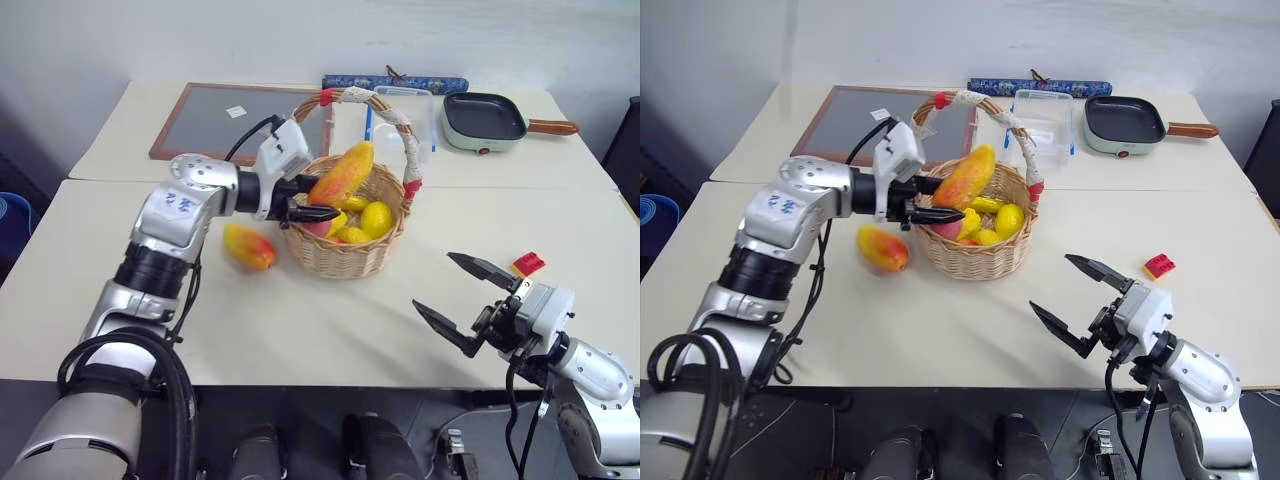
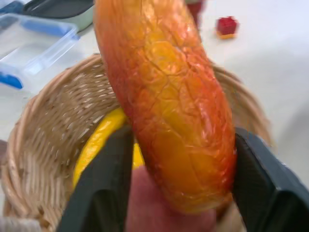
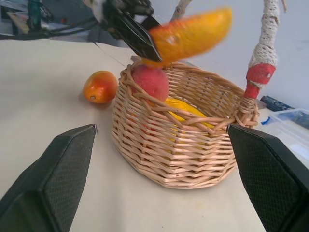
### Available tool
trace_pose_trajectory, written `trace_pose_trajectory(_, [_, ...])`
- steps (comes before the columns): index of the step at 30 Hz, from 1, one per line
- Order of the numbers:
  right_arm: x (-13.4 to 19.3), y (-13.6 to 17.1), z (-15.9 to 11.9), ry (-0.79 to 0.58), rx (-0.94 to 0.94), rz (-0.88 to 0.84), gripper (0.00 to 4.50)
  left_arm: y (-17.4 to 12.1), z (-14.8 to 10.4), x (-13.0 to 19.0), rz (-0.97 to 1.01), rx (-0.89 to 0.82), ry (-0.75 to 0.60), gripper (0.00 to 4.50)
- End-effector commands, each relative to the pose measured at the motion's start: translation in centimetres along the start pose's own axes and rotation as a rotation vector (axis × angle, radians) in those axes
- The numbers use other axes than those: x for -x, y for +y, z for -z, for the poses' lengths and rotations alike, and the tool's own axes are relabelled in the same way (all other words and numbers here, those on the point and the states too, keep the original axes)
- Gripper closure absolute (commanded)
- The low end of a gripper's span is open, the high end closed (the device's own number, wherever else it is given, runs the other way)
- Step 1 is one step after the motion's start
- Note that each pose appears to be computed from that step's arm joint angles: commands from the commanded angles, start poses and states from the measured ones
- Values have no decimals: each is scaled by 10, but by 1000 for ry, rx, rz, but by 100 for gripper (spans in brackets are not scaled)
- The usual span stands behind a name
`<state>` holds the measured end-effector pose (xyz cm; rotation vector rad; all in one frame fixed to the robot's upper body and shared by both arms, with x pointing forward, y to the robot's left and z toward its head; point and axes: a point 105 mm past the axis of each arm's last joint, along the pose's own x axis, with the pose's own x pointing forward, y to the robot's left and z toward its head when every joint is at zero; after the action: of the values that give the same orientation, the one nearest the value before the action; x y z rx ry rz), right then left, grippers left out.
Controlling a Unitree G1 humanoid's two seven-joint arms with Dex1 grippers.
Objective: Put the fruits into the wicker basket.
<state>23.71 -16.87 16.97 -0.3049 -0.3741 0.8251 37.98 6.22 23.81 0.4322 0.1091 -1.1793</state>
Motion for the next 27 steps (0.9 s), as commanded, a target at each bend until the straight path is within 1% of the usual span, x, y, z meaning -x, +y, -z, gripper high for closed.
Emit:
trace_pose_trajectory(1, [2, 3, -13, -46, 46, 23, 0, 8, -14, 10, -41, -33, -65, 58])
trace_pose_trajectory(3, [2, 3, -13, -46, 47, 26, 0, 8, -19, 25, -38, -30, -129, 4])
trace_pose_trajectory(5, [3, 4, -14, -47, 52, 20, 0, 5, -19, 48, -37, -57, -194, 4])
trace_pose_trajectory(7, [2, 3, -15, -54, 56, 12, 0, 1, -11, 75, -49, -92, -227, 4])
trace_pose_trajectory(8, [1, 2, -16, -62, 59, -1, 0, -6, 2, 98, -59, -150, -240, 4])
trace_pose_trajectory(9, [-2, 1, -17, -73, 59, -20, 0, -7, 20, 126, -132, -182, -238, 4])
trace_pose_trajectory(10, [-3, 0, -18, -80, 60, -33, 0, -9, 31, 145, -183, -205, -228, 4])
trace_pose_trajectory(12, [-9, 0, -20, -97, 60, -76, 0, -13, 65, 186, -319, -102, -156, 4])
trace_pose_trajectory(13, [-12, 0, -20, -106, 58, -97, 0, -15, 82, 207, -404, -23, -110, 4])
trace_pose_trajectory(14, [-13, 0, -20, -112, 56, -112, 0, -18, 93, 221, -462, 26, -78, 4])
trace_pose_trajectory(15, [-17, 2, -21, -127, 55, -138, 0, -23, 107, 246, -578, 91, -77, 4])
trace_pose_trajectory(18, [-26, 6, -24, -154, 61, -200, 0, -47, 144, 294, -794, 226, -35, 4])
trace_pose_trajectory(20, [-29, 8, -24, -162, 65, -216, 0, -55, 158, 306, -858, 256, 0, 4])
trace_pose_trajectory(22, [-31, 10, -23, -162, 68, -237, 0, -62, 167, 312, -905, 279, 20, 4])
trace_pose_trajectory(23, [-31, 10, -22, -160, 66, -246, 0, -64, 166, 309, -906, 312, -7, 4])
trace_pose_trajectory(24, [-32, 10, -21, -159, 65, -251, 0, -65, 165, 306, -902, 336, -29, 4])
trace_pose_trajectory(26, [-32, 9, -20, -158, 65, -253, 0, -58, 146, 283, -814, 361, -93, 4])
trace_pose_trajectory(27, [-32, 9, -20, -155, 65, -256, 0, -52, 138, 269, -760, 368, -94, 4])
